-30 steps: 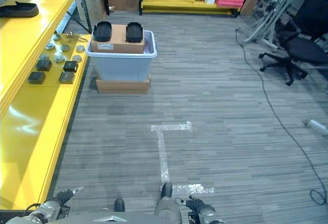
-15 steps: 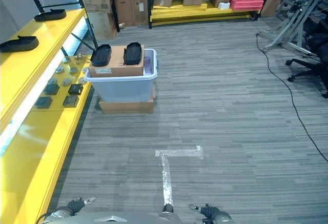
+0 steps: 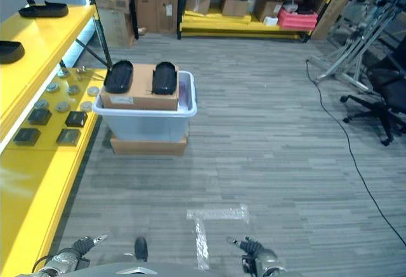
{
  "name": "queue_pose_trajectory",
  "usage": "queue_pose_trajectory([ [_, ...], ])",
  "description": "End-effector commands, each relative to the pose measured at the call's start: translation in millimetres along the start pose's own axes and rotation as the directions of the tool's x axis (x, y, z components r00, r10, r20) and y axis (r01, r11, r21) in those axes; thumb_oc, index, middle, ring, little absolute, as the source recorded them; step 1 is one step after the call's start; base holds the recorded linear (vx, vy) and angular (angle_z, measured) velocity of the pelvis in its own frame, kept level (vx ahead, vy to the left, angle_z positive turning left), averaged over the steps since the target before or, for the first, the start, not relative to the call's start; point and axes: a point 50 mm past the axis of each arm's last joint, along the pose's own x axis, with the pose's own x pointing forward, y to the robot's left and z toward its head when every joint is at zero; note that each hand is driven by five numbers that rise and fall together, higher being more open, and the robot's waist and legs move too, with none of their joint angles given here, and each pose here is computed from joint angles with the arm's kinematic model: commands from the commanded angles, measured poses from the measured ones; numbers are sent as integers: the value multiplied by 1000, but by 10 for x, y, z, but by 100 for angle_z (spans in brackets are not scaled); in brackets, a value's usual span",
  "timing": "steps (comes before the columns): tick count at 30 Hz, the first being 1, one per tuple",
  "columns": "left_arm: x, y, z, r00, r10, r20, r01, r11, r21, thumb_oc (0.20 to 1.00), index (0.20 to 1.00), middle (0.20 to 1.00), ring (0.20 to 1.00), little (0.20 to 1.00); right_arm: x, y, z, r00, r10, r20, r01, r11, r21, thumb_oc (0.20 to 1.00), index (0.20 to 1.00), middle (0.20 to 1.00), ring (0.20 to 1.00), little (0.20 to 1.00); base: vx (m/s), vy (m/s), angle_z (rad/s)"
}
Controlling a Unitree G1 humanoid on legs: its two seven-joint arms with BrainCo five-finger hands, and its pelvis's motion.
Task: Move parts from the plastic box to the shelf.
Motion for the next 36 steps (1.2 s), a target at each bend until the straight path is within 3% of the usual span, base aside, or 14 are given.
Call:
queue_pose_trajectory([
  [1, 11, 18, 36, 1000, 4, -12, -4, 999, 36, 1000, 1000, 1000, 1000, 1000, 18, -118, 278, 996, -32, 82, 35, 999, -32, 1000, 1000, 1000, 1000, 1000, 272, 180, 29],
  [9, 25, 9, 195, 999, 9, 37, -12, 998, 66, 1000, 1000, 1000, 1000, 1000, -1, -87, 43, 999, -34, 7, 34, 995, -98, 1000, 1000, 1000, 1000, 1000, 358, -67, 29],
  [16, 13, -197, 172, 999, -38, 34, 35, 997, 69, 1000, 1000, 1000, 1000, 1000, -25, -166, -57, 998, -55, -26, 46, 964, -263, 1000, 1000, 1000, 1000, 1000, 322, -226, 55],
  [21, -3, -365, 226, 996, -61, 62, 60, 998, 21, 1000, 1000, 1000, 1000, 1000, -12, -198, 419, 985, -62, 163, 97, 972, -215, 1000, 1000, 1000, 1000, 1000, 188, -206, 5],
  [24, -19, -431, 167, 997, -57, 57, 55, 998, 35, 1000, 1000, 1000, 1000, 1000, -126, -215, 944, 903, -112, 416, 196, 967, -166, 1000, 1000, 1000, 1000, 1000, 213, 68, -16],
  [26, -23, -417, 123, 998, -43, 54, 38, 995, 88, 1000, 1000, 1000, 1000, 1000, -264, -217, 1298, 812, -136, 567, 314, 921, -229, 1000, 1000, 1000, 1000, 1000, 139, 121, -21],
  [27, -23, -417, 122, 998, -43, 53, 38, 995, 88, 1000, 1000, 1000, 1000, 1000, -264, -217, 1296, 812, -136, 567, 314, 921, -229, 1000, 1000, 1000, 1000, 1000, 131, 116, -27],
  [33, -10, -84, 21, 996, 76, 38, -80, 991, 108, 1000, 1000, 1000, 1000, 1000, -574, 45, 2064, 607, -90, 790, 381, 905, -189, 1000, 1000, 1000, 1000, 1000, 151, 85, -21],
  [36, -1, -24, 105, 994, 88, 70, -96, 987, 130, 1000, 1000, 1000, 1000, 1000, -653, 102, 2366, 560, -82, 824, 396, 901, -179, 1000, 1000, 1000, 1000, 1000, 80, 59, 5],
])
